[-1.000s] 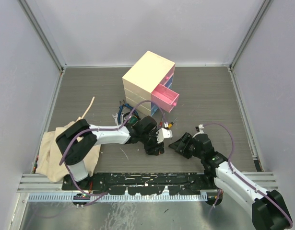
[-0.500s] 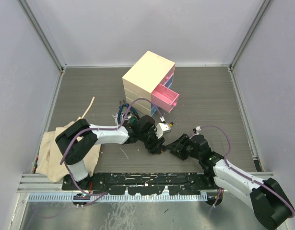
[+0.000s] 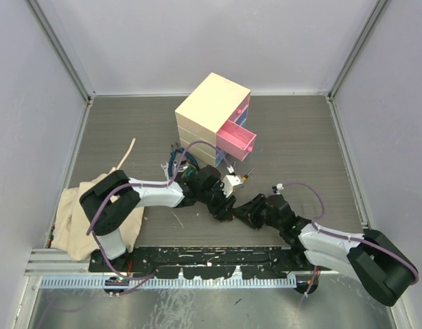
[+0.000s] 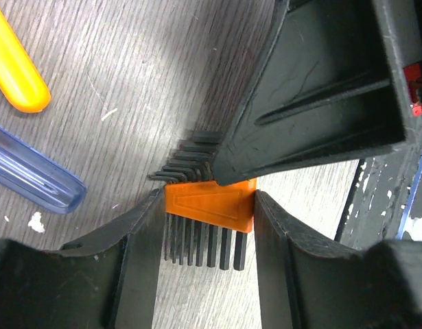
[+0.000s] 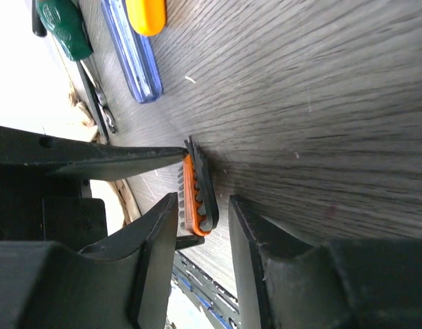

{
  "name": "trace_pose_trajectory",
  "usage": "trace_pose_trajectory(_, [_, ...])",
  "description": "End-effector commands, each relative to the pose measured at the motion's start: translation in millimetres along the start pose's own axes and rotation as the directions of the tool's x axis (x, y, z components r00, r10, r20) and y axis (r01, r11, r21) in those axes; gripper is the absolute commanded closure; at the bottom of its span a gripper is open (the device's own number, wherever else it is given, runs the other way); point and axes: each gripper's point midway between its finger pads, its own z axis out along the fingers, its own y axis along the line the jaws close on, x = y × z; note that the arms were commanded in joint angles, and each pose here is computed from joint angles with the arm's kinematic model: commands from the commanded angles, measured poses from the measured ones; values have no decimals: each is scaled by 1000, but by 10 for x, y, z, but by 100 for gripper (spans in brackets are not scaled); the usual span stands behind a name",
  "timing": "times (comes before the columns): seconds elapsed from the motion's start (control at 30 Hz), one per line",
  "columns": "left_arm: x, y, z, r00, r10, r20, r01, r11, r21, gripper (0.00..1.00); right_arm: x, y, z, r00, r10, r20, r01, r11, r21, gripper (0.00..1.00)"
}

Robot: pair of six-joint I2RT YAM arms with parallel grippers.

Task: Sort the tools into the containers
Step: Pick up the engineering item from the center of the board.

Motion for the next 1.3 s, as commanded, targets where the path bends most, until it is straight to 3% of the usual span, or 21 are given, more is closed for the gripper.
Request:
trace_pose_trajectory(0.0, [-234, -88, -21, 996, 16, 91, -20, 999, 42, 55, -118, -124, 42, 997, 16, 74, -19, 999, 47, 62])
trace_pose_trajectory(0.17, [-288, -80, -19, 994, 13, 113, -17, 999, 38, 54, -90, -100, 59, 998, 17, 57, -19, 999, 31, 74])
trace_pose_trajectory(0.4, [-371, -115, -58, 990, 25, 137, -32, 999, 44, 47, -105, -40, 33, 998, -4, 67, 4, 1000, -2, 99])
trace_pose_trajectory(0.73, [-633, -294, -531, 978, 74, 194, -77, 997, 9, 33, -287, 9, -143, 980, -121, 160, 112, 992, 61, 99])
trace_pose_trajectory(0.93, [-779, -230, -993, 969, 71, 237, -36, 988, -148, 32, -375, 54, -280, 964, -169, 205, 156, 985, 80, 100])
trace_pose_trajectory(1.03, [-876, -255, -1313, 947, 91, 309, -25, 977, -213, 31, -405, 129, -337, 960, -168, 225, 159, 986, 58, 99])
trace_pose_trajectory(1.13, [-979, -157, -1681, 919, 108, 379, 29, 940, -339, 29, -496, 201, -427, 943, -202, 266, 186, 979, 82, 100])
trace_pose_trajectory(1.27, [-1136, 86, -2249, 888, 121, 444, 158, 826, -541, 14, -764, 371, -646, 880, -293, 373, 247, 954, 168, 100])
